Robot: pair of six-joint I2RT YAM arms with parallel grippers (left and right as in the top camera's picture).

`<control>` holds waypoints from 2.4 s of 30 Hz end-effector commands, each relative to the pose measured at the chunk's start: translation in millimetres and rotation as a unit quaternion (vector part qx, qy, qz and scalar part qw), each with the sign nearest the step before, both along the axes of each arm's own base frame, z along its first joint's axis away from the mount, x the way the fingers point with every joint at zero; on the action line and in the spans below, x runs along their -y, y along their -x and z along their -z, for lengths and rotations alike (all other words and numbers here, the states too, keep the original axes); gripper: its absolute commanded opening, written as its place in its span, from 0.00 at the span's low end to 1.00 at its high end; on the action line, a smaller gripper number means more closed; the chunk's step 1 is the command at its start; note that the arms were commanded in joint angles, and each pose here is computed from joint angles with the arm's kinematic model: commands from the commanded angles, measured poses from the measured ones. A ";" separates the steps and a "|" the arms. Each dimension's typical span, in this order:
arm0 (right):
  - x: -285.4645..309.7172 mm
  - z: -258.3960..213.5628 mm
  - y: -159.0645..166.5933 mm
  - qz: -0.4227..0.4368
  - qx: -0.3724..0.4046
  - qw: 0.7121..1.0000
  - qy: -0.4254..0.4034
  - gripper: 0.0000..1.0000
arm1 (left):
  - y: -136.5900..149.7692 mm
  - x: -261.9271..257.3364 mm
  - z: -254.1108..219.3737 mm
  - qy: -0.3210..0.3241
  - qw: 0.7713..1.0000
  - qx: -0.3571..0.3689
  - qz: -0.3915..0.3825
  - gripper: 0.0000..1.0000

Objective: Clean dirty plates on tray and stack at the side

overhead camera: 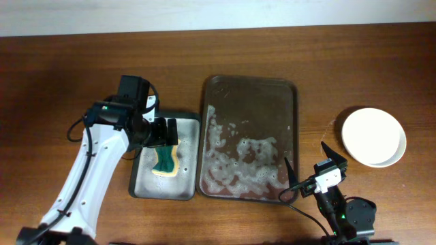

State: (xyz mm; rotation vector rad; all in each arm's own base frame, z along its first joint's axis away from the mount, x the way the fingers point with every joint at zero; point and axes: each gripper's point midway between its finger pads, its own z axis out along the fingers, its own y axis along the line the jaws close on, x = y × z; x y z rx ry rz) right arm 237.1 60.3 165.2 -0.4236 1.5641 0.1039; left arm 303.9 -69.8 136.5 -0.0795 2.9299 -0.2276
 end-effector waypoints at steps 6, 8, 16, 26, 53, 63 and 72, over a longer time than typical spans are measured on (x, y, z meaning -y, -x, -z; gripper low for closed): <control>-0.9 2.9 0.1 -0.001 -0.001 1.000 -0.001 0.99 | -0.2 -13.5 -76.1 0.007 0.962 0.272 -0.018 1.00; -0.9 2.9 0.1 -0.001 -0.001 1.000 -0.001 0.99 | 8.0 -14.9 -82.6 0.023 0.940 0.340 -0.020 1.00; -0.9 2.9 0.1 -0.001 -0.001 1.000 -0.001 0.99 | 61.6 -45.1 -64.5 0.019 0.850 0.524 -0.058 1.00; -0.9 2.9 0.1 -0.001 -0.001 1.000 -0.001 0.99 | 58.1 -53.7 -21.1 0.022 0.800 0.595 -0.076 1.00; -0.9 2.9 0.1 -0.001 -0.001 1.000 -0.001 0.99 | 58.4 -54.6 -20.3 0.019 0.802 0.592 -0.077 1.00; -0.9 2.9 0.1 -0.001 -0.001 1.000 -0.001 0.99 | 58.4 -54.6 -20.2 0.020 0.802 0.592 -0.077 1.00; -0.9 2.9 0.1 -0.001 -0.001 1.000 -0.001 0.99 | 58.4 -54.6 -20.2 0.019 0.802 0.592 -0.077 1.00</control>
